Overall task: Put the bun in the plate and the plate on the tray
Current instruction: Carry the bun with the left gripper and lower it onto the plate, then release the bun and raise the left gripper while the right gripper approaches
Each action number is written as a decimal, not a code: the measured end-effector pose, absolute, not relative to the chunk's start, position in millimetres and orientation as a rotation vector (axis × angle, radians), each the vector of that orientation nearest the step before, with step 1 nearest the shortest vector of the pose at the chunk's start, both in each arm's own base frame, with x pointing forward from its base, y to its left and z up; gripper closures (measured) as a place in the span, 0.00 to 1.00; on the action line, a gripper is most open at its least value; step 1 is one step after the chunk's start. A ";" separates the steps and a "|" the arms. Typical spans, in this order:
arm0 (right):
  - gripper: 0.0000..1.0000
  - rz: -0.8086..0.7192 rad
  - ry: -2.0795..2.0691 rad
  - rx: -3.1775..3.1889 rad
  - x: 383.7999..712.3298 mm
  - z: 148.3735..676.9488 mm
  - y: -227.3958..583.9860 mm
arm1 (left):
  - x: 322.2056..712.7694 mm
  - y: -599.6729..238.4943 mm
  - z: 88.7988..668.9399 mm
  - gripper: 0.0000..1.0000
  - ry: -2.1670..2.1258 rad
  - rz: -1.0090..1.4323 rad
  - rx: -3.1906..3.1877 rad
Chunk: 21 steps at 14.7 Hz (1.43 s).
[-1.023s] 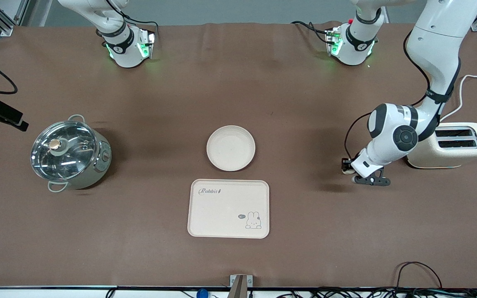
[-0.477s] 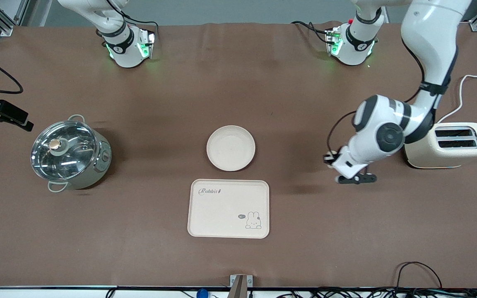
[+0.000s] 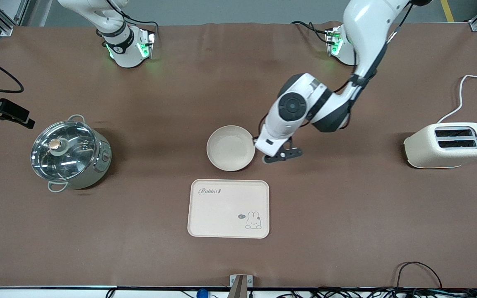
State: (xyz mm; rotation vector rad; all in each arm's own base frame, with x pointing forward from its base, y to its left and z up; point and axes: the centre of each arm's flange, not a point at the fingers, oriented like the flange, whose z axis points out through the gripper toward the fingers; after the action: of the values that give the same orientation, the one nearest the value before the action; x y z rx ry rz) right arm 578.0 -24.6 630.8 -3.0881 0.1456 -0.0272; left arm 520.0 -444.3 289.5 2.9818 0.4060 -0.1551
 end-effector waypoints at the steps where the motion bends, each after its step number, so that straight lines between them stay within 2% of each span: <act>1: 0.00 -0.027 0.142 -3.088 578.0 630.9 -23.6 | 519.2 -457.9 276.7 0.91 0.449 -0.127 2.935; 5: 0.00 -0.033 0.112 -3.080 578.4 632.5 -15.3 | 505.3 -493.0 234.5 0.88 0.514 -0.121 2.857; 6: 0.00 -0.038 0.102 -3.078 578.5 633.8 -12.3 | 502.5 -498.1 231.9 0.81 0.519 -0.127 2.855; 14: 0.00 -0.031 -0.061 -3.065 591.0 615.0 53.2 | 510.2 -502.2 243.6 0.05 0.506 -0.092 2.868; 15: 0.00 -0.029 -0.084 -3.063 596.3 605.9 63.8 | 510.9 -500.5 243.9 0.00 0.482 -0.079 2.901; 21: 0.00 0.042 -0.100 -2.949 628.0 538.9 104.4 | 518.1 -489.7 254.6 0.00 0.405 -0.071 3.000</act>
State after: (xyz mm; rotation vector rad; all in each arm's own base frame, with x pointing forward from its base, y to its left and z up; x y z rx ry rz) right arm 628.0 104.4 538.9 -2.9486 -0.1002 0.0415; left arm 518.1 -489.7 254.6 2.9997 0.4052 -0.0710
